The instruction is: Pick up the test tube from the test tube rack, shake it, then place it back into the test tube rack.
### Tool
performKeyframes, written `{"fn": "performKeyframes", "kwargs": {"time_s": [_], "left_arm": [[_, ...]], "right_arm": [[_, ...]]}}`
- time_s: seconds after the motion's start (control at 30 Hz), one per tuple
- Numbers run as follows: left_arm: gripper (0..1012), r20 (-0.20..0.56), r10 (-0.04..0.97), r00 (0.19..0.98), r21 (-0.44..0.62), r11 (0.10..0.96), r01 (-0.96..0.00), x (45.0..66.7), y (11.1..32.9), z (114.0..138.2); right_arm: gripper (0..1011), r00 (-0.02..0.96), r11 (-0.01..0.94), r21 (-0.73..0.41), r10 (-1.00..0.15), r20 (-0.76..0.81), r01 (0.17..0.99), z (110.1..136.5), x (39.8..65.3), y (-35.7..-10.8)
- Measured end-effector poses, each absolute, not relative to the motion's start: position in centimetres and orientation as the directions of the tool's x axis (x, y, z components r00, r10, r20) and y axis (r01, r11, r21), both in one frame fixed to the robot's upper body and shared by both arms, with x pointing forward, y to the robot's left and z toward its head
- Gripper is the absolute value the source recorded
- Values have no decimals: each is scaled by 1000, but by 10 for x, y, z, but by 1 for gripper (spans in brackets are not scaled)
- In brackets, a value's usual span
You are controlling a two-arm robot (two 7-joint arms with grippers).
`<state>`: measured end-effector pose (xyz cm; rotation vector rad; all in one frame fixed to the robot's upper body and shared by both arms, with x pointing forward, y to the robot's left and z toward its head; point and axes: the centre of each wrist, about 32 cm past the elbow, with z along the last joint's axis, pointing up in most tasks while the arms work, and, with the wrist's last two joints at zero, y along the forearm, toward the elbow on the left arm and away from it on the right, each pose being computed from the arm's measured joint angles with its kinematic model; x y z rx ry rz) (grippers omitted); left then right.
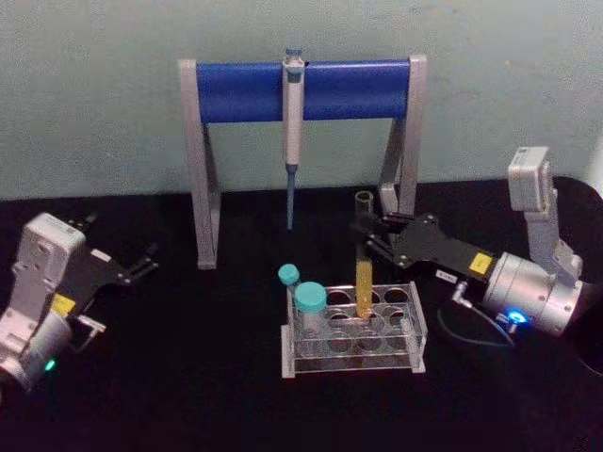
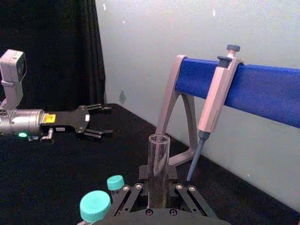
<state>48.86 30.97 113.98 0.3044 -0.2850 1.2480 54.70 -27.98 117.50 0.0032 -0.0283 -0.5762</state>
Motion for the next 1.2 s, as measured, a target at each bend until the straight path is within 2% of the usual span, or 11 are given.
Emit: {"fn": "performKeyframes", "kwargs": {"time_s": [1.2], "left_arm": [[1001,374,880,292,70,287,-955,489,310,1140]], "right_arm": [[229,839,836,-74,-544,18,543,1166,552,-275]]}}
